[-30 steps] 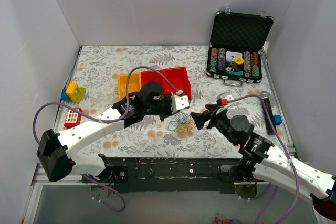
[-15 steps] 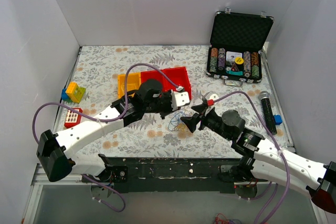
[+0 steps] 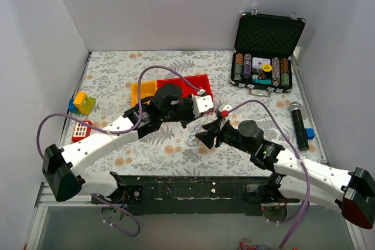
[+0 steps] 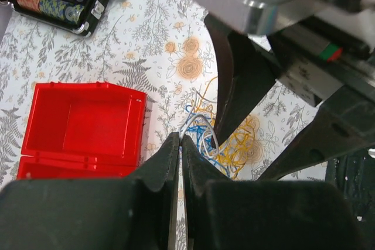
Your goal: Untangle the cables
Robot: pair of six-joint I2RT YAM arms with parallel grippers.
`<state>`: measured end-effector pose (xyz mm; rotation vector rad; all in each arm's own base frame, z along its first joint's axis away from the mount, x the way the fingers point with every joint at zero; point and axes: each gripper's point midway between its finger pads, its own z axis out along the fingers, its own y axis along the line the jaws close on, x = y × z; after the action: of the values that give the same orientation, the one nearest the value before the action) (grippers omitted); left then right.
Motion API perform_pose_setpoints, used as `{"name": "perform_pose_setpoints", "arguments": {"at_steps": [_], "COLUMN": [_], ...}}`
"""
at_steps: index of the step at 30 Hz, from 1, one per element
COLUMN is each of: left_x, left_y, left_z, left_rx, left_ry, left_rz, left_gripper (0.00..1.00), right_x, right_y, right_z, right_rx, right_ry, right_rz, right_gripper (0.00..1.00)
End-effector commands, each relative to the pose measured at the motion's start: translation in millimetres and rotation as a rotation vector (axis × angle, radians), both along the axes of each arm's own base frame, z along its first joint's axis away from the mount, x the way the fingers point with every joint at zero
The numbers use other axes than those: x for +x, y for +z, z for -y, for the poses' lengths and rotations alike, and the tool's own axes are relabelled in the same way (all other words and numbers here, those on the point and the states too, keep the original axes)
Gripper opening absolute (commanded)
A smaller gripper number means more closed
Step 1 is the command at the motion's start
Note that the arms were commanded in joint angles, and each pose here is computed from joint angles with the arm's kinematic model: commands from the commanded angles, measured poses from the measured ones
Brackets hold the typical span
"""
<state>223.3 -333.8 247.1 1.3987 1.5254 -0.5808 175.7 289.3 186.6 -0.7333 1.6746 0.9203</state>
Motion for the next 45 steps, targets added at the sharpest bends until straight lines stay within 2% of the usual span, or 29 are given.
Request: {"name": "perform_pose_setpoints", "arguments": {"at_steps": [1,13,19,22,27,30,39,45], "left_x": [-7,-35,-58,-47,-29,-26,-10,-9], "left_y": [37,70,92,122,190,229,309,351], "left_z": [8,11,9,9,4,-3,-25,-39], "left_rx": [-0.073,-0.131,-0.192,-0.242,-0.369,-0.450,-0.605,-0.654], "left_ry": [-0.037,-0.107,-0.177,-0.136,-0.061,-0.030,0.098,0.125], "left_rz": [0.011,-0.075,-0.128,-0.062,0.112,0.184,0.355,0.495], "left_gripper": [0.00,0.00,0.00,0.00,0.00,0.00,0.00,0.00], "right_x": [12,41,46,41,28,22,6,-1], "right_y": [46,58,22,-16,-60,-73,-96,-115], "right_z": [-8,2,-8,-10,-5,-1,8,15], "right_rx": [0.110,0.100,0.029,-0.030,-0.071,-0.077,-0.079,-0.099], "right_ry": [-0.027,-0.178,-0.167,-0.145,-0.123,-0.118,-0.103,-0.107], "right_rz": [0.089,0.160,0.113,0.043,-0.054,-0.083,-0.158,-0.204], "right_gripper": [0.58,0.57,0.56,0.52,0.52,0.52,0.55,0.56]}}
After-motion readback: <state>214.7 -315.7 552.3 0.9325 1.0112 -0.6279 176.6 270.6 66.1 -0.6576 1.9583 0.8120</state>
